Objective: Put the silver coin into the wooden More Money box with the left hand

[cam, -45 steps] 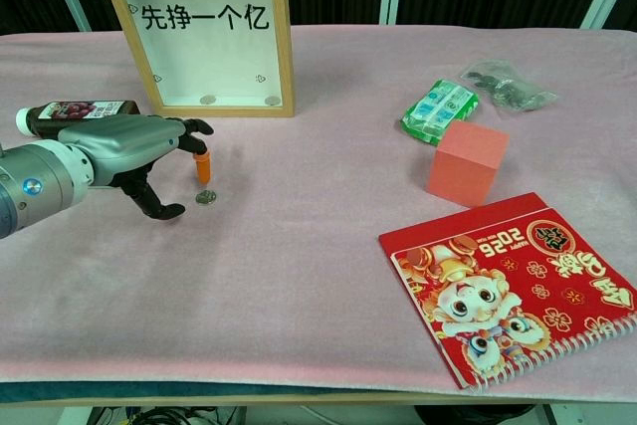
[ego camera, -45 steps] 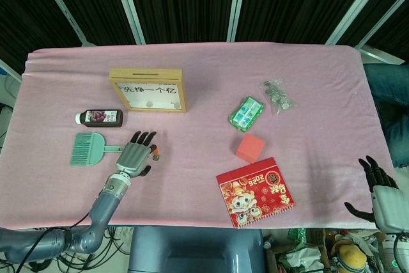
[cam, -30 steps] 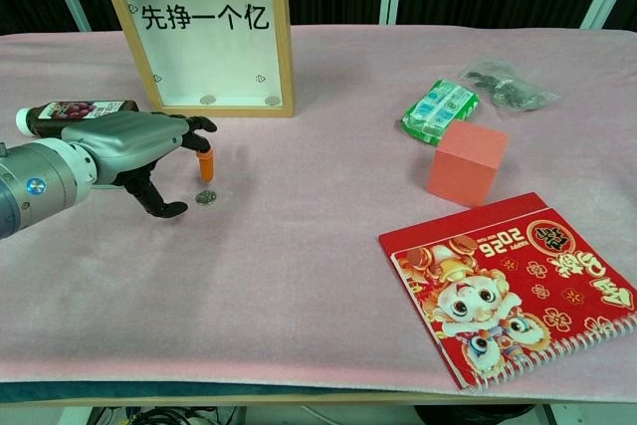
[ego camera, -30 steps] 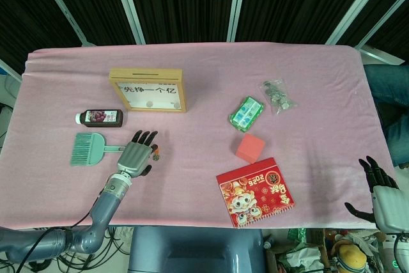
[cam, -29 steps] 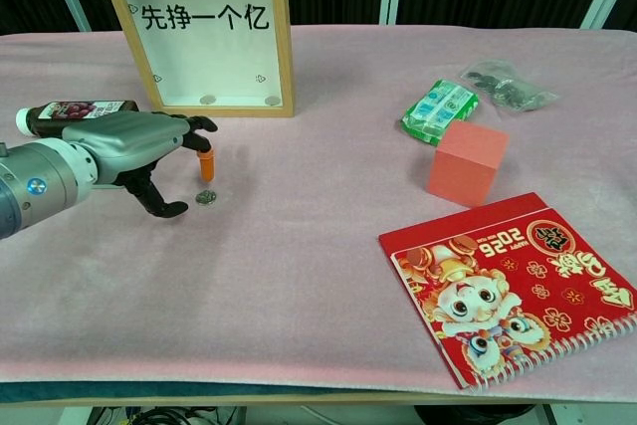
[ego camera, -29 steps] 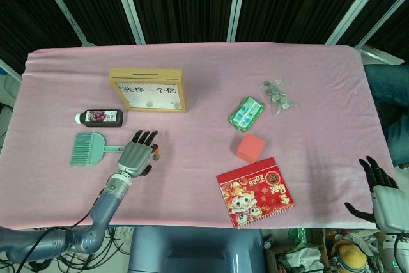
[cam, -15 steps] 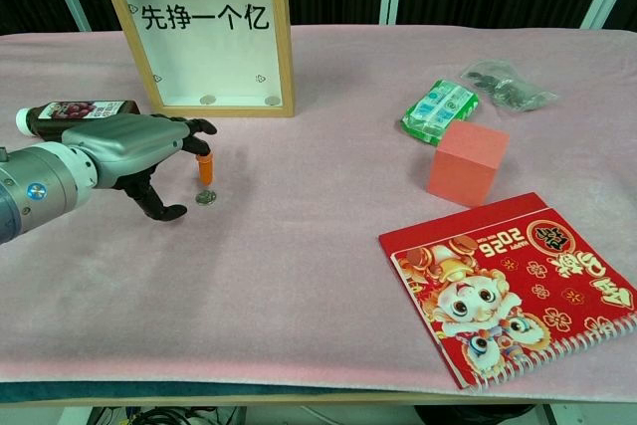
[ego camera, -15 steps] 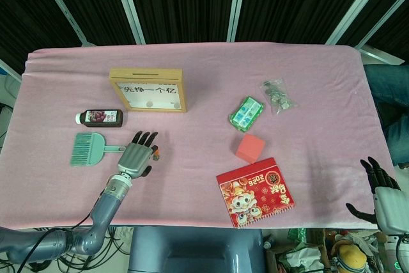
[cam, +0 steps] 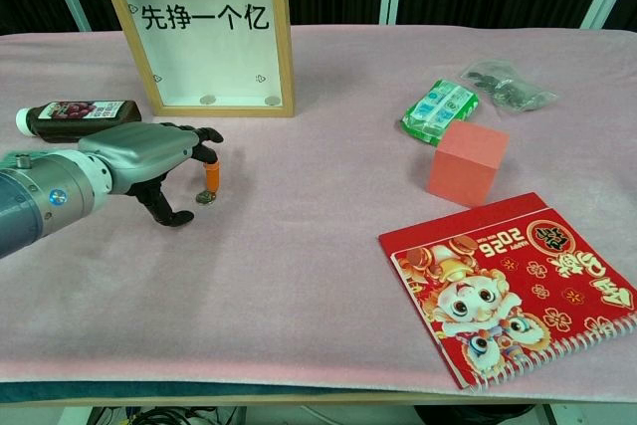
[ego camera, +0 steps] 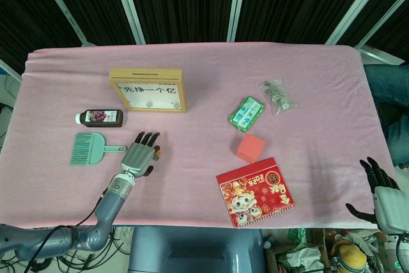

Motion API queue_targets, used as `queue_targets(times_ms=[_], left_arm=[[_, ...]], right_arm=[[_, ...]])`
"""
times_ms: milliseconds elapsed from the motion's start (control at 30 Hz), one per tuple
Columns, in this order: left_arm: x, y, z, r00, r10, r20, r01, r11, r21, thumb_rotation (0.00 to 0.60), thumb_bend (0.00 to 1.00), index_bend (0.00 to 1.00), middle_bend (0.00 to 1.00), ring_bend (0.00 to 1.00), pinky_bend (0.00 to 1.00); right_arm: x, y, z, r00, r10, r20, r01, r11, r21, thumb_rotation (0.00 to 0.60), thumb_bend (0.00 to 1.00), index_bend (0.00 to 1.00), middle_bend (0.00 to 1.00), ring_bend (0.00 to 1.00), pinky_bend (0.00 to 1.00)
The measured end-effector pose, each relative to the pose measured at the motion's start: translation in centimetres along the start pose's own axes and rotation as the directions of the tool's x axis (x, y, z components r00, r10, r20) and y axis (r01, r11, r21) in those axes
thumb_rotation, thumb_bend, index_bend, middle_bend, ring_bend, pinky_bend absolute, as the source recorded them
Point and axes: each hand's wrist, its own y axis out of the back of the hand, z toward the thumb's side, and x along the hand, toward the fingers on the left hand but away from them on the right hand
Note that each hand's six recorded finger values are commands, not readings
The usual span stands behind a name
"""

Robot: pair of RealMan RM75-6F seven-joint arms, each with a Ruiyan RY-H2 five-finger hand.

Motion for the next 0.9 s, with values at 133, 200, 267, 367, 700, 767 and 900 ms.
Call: queue_targets(times_ms=[133, 200, 267, 367, 700, 767, 900], left_arm=[[0.03, 0.18, 0.25, 1.000, 0.011, 0.008, -0.011, 1.000, 0.004, 0.600, 0.33, 0.41, 0.03, 0.00, 0.00], [0.02, 0.22, 0.26, 1.000, 0.014, 0.008, -0.014, 1.000, 0.006, 0.600, 0.33, 0.41, 0.03, 0.00, 0.00], [0.03, 0.14, 0.19, 1.000, 0.012, 0.006, -0.012, 1.000, 0.006, 0.600, 0.33, 0.41, 0.03, 0.00, 0.00], [0.02, 0.05, 0.07, 1.000, 0.011, 0.003, -0.011, 1.000, 0.010, 0.600, 0.33, 0.42, 0.03, 0.00, 0.00], [0.10, 0.09, -0.13, 1.000, 0.016, -0.007, -0.016, 1.000, 0.022, 0.600, 0.33, 0.42, 0.03, 0.00, 0.00], [0.11, 0.01, -0.13, 1.000, 0.013, -0.008, -0.013, 1.000, 0.022, 0.600, 0.33, 0.42, 0.03, 0.00, 0.00], [0.18, -0.19, -0.05, 1.000, 0.007, -0.007, -0.006, 1.000, 0.025, 0.600, 0.33, 0.42, 0.03, 0.00, 0.00]], right_arm=[[-0.04, 0.00, 0.00, 1.000, 0.000, 0.001, 0.000, 1.000, 0.000, 0.600, 0.08, 0.07, 0.00, 0.11, 0.20], [-0.03, -0.04, 0.01, 1.000, 0.001, 0.001, -0.001, 1.000, 0.000, 0.600, 0.08, 0.07, 0.00, 0.11, 0.20], [-0.01, -0.03, 0.04, 1.000, 0.000, 0.000, 0.000, 1.000, 0.000, 0.600, 0.08, 0.07, 0.00, 0.11, 0.20], [0.01, -0.02, 0.04, 1.000, -0.001, 0.000, 0.001, 1.000, 0.000, 0.600, 0.08, 0.07, 0.00, 0.11, 0.20], [-0.01, -0.02, 0.00, 1.000, -0.001, 0.002, 0.001, 1.000, -0.001, 0.600, 0.08, 0.07, 0.00, 0.11, 0.20], [0.00, -0.03, 0.01, 1.000, -0.001, 0.002, 0.001, 1.000, -0.001, 0.600, 0.08, 0.07, 0.00, 0.11, 0.20], [0.02, -0.01, 0.02, 1.000, -0.001, 0.002, 0.001, 1.000, -0.001, 0.600, 0.08, 0.07, 0.00, 0.11, 0.20]])
